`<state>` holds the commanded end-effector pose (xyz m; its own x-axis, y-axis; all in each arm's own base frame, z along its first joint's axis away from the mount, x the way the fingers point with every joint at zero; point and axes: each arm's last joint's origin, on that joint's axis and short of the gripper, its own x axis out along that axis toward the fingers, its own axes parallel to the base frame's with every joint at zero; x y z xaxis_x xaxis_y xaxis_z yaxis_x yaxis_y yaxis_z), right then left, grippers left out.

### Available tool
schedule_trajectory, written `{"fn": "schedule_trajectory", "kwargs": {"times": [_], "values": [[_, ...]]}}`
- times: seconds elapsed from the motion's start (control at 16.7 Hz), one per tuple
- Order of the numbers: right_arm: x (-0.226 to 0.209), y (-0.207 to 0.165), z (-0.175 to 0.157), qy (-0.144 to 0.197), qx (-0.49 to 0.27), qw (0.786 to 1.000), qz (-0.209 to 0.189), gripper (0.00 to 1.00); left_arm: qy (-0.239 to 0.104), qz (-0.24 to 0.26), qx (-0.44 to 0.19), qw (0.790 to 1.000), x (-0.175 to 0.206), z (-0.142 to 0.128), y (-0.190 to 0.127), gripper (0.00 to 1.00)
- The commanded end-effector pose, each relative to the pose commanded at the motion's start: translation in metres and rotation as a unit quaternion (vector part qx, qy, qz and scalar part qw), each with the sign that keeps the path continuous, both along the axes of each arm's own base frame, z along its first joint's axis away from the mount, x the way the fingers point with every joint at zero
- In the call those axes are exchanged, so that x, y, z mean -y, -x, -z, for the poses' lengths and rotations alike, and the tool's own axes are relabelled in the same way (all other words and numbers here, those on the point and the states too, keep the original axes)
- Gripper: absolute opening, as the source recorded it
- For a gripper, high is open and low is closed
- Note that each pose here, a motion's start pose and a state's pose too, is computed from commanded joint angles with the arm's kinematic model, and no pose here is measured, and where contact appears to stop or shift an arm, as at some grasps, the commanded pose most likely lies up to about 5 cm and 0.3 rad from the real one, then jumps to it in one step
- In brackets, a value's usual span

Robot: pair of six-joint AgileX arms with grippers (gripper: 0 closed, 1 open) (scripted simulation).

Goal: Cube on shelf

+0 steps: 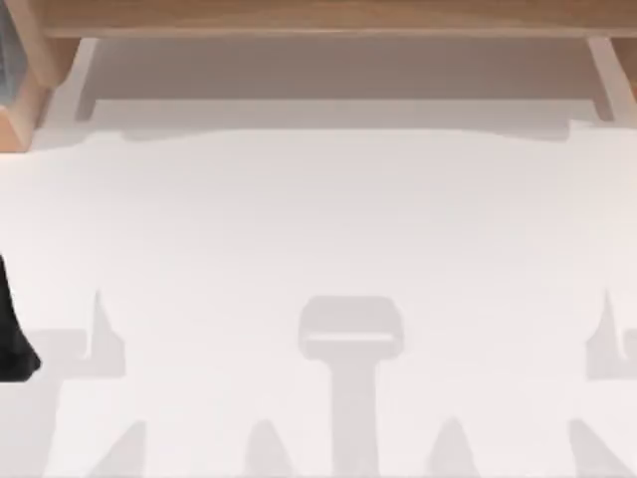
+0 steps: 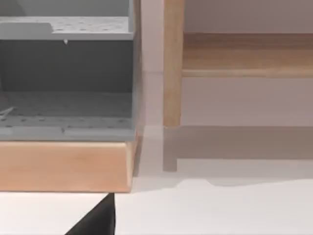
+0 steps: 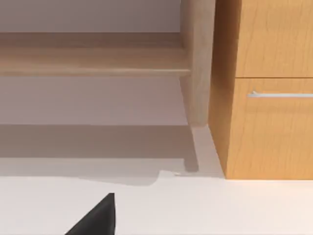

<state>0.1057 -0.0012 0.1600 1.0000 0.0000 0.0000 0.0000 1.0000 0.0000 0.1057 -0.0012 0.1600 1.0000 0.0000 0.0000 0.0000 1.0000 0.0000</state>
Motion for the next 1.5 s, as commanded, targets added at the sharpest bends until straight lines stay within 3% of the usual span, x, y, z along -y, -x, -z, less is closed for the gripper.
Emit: {"fn": "schedule_trajectory", "kwargs": {"times": [0.24,0.48,0.72,0.96,1.2,1.5], "values": [[0.001,-0.001,-0.004,0.01,0.0,1.0,0.001,1.0,0.0,0.0,0.0,1.0,0.0,0.0,0.0,1.0],[0.003,-0.01,-0.026,0.069,0.0,0.998,0.003,1.0,0.0,0.0,0.0,1.0,0.0,0.0,0.0,1.0],[0.011,-0.037,-0.059,0.167,-0.002,0.986,0.003,1.0,0.0,0.0,0.0,1.0,0.0,0.0,0.0,1.0],[0.026,-0.087,-0.086,0.284,-0.002,0.959,0.003,1.0,0.0,0.0,0.0,1.0,0.0,0.0,0.0,1.0],[0.054,-0.151,-0.09,0.403,-0.003,0.915,0.003,1.0,0.0,0.0,0.0,1.0,0.0,0.0,0.0,1.0],[0.1,-0.227,-0.056,0.535,-0.004,0.845,0.002,1.0,0.0,0.0,0.0,1.0,0.0,0.0,0.0,1.0]]}}
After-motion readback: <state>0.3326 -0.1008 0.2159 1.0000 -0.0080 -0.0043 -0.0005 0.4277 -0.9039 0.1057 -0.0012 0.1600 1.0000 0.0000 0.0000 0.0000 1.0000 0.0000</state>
